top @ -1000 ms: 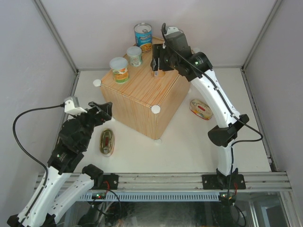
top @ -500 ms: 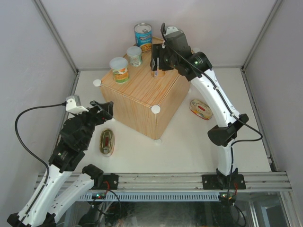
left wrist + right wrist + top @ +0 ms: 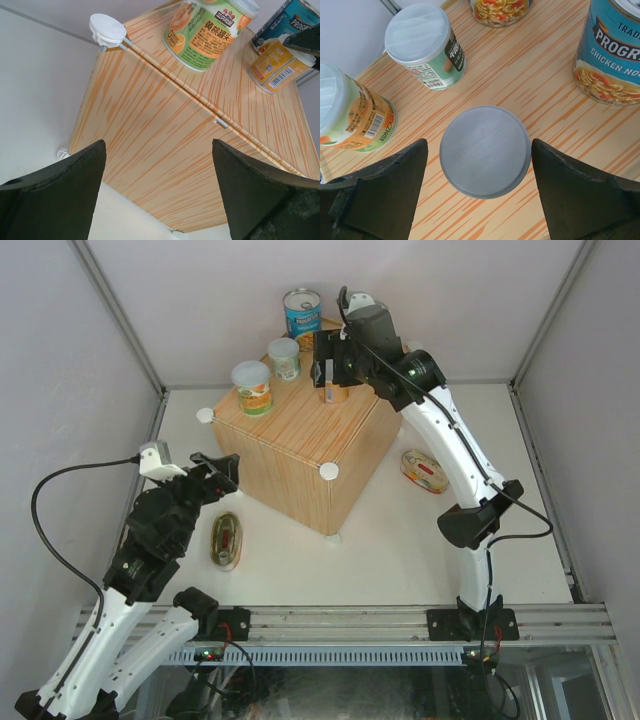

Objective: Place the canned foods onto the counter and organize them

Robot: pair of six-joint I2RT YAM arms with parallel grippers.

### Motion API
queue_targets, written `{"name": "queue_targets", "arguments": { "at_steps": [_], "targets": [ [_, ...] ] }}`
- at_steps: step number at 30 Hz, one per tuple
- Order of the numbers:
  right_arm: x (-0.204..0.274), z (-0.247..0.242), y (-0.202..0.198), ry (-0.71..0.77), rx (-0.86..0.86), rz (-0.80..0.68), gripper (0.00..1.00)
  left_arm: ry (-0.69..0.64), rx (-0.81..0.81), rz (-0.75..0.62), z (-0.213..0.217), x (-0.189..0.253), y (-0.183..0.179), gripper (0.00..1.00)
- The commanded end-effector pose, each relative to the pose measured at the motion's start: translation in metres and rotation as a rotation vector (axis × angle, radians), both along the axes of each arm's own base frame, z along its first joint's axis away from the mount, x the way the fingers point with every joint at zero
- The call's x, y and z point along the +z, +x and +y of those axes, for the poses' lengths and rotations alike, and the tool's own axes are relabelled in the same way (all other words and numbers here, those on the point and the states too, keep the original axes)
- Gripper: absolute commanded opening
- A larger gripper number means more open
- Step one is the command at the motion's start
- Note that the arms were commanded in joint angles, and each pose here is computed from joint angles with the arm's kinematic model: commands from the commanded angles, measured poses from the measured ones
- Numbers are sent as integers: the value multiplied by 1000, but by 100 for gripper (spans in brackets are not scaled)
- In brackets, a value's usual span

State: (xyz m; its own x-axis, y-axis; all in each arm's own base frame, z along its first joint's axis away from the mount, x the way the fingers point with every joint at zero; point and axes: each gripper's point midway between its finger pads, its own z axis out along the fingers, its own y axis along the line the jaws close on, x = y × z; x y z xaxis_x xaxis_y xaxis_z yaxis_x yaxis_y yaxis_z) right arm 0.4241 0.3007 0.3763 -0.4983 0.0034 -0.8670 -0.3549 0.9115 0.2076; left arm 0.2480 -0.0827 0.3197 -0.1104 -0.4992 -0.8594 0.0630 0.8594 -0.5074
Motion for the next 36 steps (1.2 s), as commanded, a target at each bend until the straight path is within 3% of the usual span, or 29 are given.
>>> {"name": "queue_targets", "arguments": {
  "at_steps": [1,12,25,36],
  "targets": [
    [37,-6,-1,55,-9,-94,83,-19,-8,-80,1,34,-2,90],
    [56,-20,-19,55,-28,-136,84,-26,19,-89,7,37,-3,91],
    [75,-44,-76,42,-48,-178,84,-45,104,-100,21,37,0,92],
    [42,-125,-147,49,-180,-148,83,-61,132,-103,18,18,14,92]
  ]
}}
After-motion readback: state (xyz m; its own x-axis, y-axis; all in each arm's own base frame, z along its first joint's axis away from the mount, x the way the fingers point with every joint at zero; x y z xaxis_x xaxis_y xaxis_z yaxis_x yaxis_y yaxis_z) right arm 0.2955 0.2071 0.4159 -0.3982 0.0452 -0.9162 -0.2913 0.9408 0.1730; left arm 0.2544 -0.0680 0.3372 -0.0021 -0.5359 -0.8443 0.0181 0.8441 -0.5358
